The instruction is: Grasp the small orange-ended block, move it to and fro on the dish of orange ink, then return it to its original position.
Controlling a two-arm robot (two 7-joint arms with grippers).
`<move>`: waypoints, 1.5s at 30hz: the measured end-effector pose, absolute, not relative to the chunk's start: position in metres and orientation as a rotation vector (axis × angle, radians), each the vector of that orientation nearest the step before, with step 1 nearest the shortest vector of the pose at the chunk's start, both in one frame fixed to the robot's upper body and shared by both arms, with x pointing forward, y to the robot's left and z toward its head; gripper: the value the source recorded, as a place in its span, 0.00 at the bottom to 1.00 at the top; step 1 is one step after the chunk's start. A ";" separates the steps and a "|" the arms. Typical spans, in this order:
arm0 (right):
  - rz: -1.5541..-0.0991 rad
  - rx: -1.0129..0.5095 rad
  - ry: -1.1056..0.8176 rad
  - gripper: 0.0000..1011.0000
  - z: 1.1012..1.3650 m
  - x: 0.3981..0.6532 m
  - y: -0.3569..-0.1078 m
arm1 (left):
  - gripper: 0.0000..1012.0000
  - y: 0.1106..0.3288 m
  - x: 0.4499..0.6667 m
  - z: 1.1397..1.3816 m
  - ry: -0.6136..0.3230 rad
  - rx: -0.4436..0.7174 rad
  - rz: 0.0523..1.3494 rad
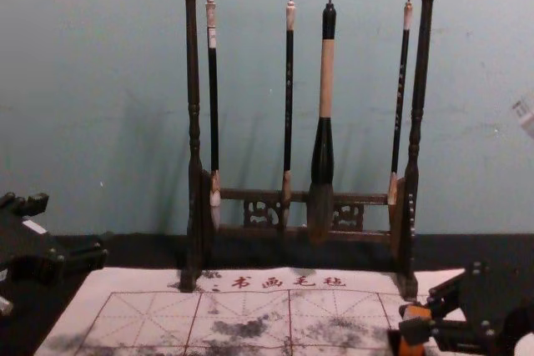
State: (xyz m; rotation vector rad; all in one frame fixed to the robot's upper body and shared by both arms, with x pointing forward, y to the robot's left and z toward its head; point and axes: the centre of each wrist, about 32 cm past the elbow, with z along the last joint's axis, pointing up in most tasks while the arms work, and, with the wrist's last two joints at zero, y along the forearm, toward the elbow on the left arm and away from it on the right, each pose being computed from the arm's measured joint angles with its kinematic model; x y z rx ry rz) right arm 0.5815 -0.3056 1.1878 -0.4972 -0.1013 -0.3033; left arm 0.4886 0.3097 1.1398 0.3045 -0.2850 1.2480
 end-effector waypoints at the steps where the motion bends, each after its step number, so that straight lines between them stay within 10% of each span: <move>1: -0.303 -0.497 -0.101 0.13 1.188 0.581 -0.306 | 0.99 0.310 0.489 1.140 -0.285 0.304 1.248; 31: -0.304 -0.484 -0.098 0.99 1.188 0.581 -0.306 | 0.99 0.310 0.489 1.140 -0.285 0.304 1.248; 45: -0.666 -0.256 -0.233 0.99 1.182 0.538 -0.300 | 0.99 0.310 0.489 1.140 -0.285 0.304 1.248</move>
